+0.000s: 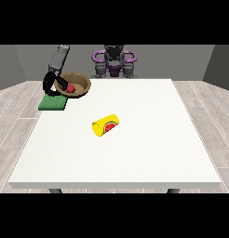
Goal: Pick the cup and pour the ball into the bowl, then pick the bowl and place it on the pad
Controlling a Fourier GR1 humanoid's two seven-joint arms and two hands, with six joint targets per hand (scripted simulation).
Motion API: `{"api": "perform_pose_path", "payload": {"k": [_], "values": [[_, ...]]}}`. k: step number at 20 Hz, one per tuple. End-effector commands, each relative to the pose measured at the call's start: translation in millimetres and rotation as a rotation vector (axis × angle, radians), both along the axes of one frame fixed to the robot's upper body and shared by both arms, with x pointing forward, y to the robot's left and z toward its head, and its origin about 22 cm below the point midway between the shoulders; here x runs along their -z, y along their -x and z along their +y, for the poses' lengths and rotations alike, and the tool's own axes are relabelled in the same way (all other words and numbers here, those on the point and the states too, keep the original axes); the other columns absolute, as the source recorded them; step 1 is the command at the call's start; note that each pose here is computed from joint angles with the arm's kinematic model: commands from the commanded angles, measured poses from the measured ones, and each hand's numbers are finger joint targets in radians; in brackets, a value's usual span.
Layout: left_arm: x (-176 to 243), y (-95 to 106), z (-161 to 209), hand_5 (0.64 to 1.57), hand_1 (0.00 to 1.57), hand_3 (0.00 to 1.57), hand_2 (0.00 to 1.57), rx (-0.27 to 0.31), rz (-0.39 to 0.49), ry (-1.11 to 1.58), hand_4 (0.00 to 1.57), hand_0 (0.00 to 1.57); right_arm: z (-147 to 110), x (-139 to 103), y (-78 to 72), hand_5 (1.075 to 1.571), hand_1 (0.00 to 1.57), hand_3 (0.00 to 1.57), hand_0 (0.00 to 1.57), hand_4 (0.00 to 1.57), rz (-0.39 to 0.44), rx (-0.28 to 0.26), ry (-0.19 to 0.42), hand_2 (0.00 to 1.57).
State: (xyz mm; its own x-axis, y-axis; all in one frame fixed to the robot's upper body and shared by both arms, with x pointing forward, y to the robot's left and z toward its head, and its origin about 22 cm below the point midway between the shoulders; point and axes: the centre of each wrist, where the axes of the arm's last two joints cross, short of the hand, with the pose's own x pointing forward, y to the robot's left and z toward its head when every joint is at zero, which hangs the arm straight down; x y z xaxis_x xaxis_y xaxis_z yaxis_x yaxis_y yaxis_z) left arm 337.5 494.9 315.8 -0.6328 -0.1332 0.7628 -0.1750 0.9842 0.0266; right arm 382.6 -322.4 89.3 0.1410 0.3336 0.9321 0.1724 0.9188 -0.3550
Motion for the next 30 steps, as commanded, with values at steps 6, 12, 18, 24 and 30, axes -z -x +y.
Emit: {"api": "perform_pose_path", "payload": {"k": [6,12,18,24,30], "values": [[-25.9,10.7,-10.1,1.534,0.0,0.0,0.0,0.009,-0.068,-0.041,0.0,0.0,-100.3,-11.0,15.4,1.534,1.57,1.17,1.57,1.29,-0.086,0.076,-0.085,1.57],[-58.6,26.8,-10.2,1.532,0.0,0.0,0.0,0.002,-0.112,-0.048,0.2,0.0,-128.8,-31.6,15.8,1.551,1.57,0.78,1.57,1.29,-0.155,0.055,-0.103,1.57],[-81.6,35.3,-33.6,1.538,0.0,0.0,0.0,0.022,-0.205,-0.067,0.0,0.0,-152.3,-40.1,22.4,1.554,1.57,0.21,1.57,1.28,-0.218,0.079,-0.028,1.57],[-62.8,28.2,-27.8,1.529,0.0,0.0,0.0,0.023,-0.142,-0.041,0.0,0.0,-154.8,-53.4,18.2,1.559,1.57,0.71,1.57,1.26,-0.191,0.093,-0.051,1.57],[-35.1,18.6,-11.2,1.535,0.0,0.0,0.0,0.025,-0.052,-0.031,0.0,0.0,-136.9,-45.7,11.0,1.57,1.57,1.3,1.57,1.24,-0.056,0.033,-0.001,1.57]]}}
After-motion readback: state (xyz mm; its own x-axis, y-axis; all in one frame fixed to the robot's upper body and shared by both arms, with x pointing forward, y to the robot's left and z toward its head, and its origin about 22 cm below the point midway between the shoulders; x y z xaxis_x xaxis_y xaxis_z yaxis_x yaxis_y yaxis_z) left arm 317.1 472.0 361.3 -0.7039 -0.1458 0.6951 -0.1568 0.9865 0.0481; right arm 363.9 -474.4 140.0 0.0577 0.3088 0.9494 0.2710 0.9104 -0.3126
